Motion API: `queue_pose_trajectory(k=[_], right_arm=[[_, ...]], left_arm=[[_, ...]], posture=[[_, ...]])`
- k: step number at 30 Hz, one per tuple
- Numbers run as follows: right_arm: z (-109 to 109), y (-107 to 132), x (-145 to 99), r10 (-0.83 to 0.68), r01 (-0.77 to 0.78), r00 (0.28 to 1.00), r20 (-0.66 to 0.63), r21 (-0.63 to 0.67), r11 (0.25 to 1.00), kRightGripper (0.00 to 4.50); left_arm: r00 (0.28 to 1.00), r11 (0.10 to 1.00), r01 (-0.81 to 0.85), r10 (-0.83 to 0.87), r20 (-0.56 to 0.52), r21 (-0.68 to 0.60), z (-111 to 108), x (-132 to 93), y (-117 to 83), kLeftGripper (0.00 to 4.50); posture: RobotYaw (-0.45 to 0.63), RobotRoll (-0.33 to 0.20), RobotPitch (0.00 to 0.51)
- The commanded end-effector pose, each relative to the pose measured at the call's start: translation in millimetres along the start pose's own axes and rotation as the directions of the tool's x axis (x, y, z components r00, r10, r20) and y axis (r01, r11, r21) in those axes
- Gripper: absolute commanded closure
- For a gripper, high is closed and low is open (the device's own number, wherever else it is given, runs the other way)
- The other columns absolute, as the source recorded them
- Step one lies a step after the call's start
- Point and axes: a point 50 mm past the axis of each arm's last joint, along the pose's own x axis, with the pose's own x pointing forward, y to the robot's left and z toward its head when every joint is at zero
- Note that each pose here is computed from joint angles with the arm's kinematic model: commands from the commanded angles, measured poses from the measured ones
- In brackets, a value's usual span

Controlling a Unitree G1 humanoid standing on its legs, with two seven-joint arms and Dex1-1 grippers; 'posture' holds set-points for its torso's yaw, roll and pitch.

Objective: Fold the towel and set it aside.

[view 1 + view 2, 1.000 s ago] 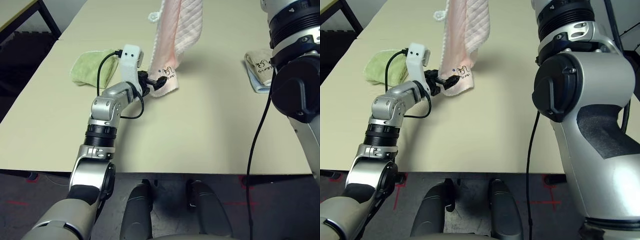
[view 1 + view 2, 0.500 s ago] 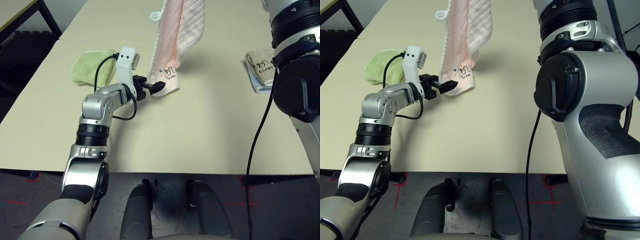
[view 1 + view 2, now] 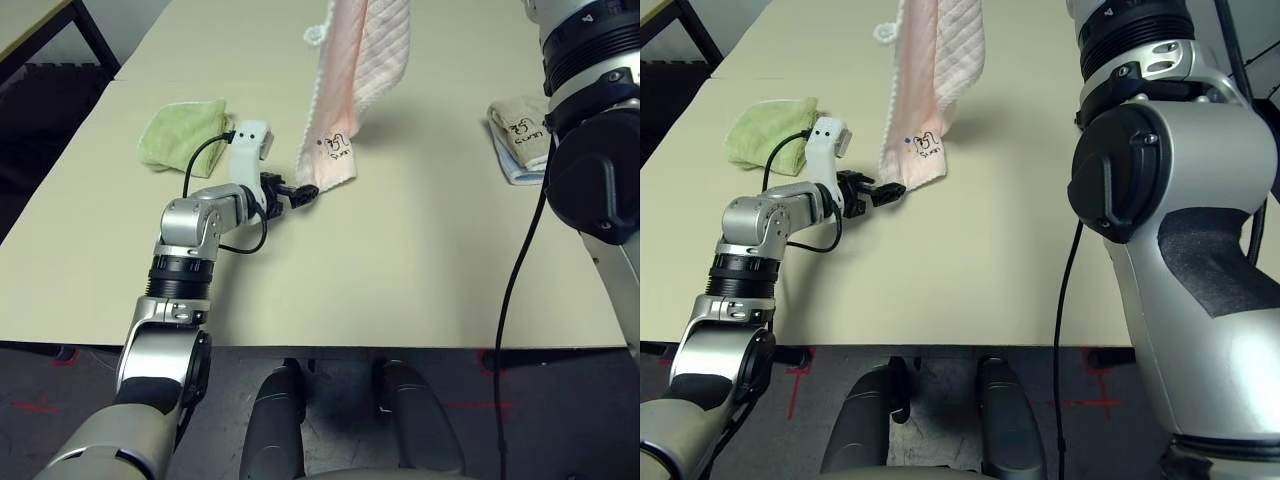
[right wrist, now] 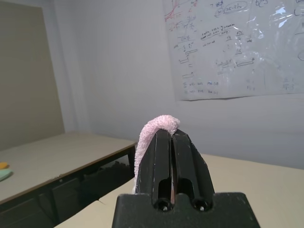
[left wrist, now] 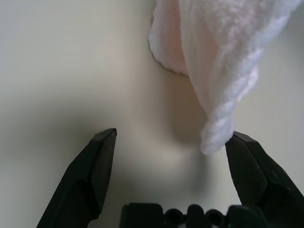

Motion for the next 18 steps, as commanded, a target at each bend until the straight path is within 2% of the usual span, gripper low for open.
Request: queue_pose_trajectory(k=[1, 10, 18], right_arm=[[6.2, 1.8, 1.4, 0.008, -0.008, 1.000, 0.015, -0.014, 1.000, 4.47], [3.2, 1.9, 1.3, 0.009, -0.009, 1.000, 0.008, -0.011, 1.000, 4.47], [3.1, 1.2, 1.0, 0.005, -0.005, 1.000, 0.007, -0.015, 1.000, 4.47]], left_arm=[[1.000, 0.999, 0.001, 0.000, 0.019, -0.041, -1.5, -6.4, -1.9, 0.00], [0.997, 0.996, 0.021, -0.014, 0.082, -0.085, 4.3, -9.7, -9.7, 0.00], [0.998, 0.996, 0.029, -0.024, 0.057, -0.087, 0.8, -7.1, -11.5, 0.00]], posture=[[-0.07, 0.000, 0.202], [-0.06, 0.000, 0.202], [-0.06, 0.000, 0.203]])
